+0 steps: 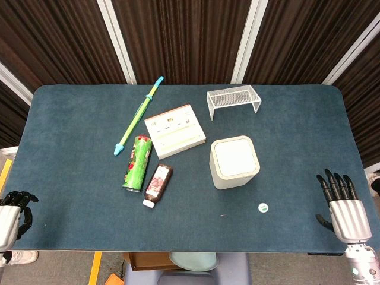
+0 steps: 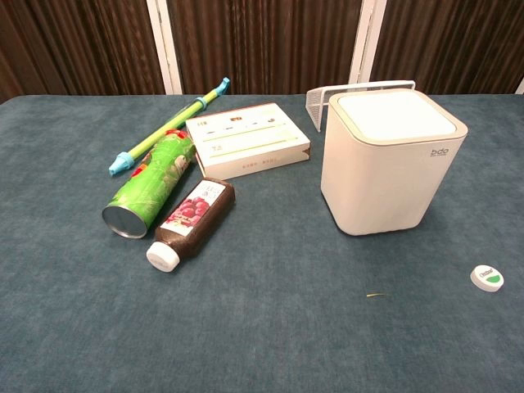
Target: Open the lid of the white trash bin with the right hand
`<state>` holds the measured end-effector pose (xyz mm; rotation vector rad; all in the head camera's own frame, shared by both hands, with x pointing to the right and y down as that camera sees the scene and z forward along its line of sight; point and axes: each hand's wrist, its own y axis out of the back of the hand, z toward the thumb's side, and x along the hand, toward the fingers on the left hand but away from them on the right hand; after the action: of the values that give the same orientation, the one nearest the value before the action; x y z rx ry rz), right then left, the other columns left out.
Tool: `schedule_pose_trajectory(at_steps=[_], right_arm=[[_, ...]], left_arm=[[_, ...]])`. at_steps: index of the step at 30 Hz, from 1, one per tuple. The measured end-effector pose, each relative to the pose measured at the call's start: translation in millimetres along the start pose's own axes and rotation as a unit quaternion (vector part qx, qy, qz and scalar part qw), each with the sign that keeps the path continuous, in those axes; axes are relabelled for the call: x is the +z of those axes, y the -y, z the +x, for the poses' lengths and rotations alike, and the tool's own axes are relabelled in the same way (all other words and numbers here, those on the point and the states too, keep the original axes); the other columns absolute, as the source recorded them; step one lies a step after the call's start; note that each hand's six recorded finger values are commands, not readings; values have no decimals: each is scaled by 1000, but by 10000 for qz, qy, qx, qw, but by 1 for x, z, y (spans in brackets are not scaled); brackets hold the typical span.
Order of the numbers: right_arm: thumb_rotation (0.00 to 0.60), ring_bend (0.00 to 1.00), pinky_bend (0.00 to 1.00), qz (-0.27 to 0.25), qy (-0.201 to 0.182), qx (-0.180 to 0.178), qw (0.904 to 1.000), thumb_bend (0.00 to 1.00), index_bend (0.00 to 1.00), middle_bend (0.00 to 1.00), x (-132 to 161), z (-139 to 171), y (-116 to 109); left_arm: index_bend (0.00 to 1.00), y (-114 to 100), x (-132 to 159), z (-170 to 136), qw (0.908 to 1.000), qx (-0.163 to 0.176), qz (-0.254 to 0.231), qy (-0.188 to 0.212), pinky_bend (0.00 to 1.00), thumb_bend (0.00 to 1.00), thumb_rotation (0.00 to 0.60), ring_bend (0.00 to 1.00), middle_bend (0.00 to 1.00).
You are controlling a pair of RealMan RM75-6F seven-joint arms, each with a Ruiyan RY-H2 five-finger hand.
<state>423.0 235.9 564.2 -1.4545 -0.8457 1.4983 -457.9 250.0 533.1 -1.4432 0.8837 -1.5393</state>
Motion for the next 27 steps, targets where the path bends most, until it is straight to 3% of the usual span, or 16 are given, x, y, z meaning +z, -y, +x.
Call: schedule_pose_trajectory(at_steps=[10, 13, 18, 23, 27], right_arm=[[600, 0, 0, -40, 49, 25, 10000, 239, 12, 0, 0, -2, -1], [600, 38, 60, -53, 44, -127, 9999, 240, 9, 79, 0, -2, -5], [600, 520, 521, -123, -18, -438, 9990, 277, 11, 437, 10, -2, -19], [600, 786, 704, 86, -124, -362, 9992, 411, 80, 683, 29, -5, -37], [600, 918, 807, 173, -314, -65, 9993, 539, 134, 817, 53, -12, -46]], left_arm=[[437, 0, -1, 1, 10000, -21, -24, -5, 531, 729, 600, 292, 379], [437, -1, -2, 1, 10000, -13, -87, -21, 531, 729, 600, 293, 380], [438, -7, 0, -2, 9999, 102, -127, 24, 531, 730, 600, 296, 381], [438, -14, 1, -6, 9996, 211, -157, 62, 531, 730, 600, 296, 382], [438, -12, 1, -6, 9998, 128, -164, 65, 531, 730, 600, 296, 383]])
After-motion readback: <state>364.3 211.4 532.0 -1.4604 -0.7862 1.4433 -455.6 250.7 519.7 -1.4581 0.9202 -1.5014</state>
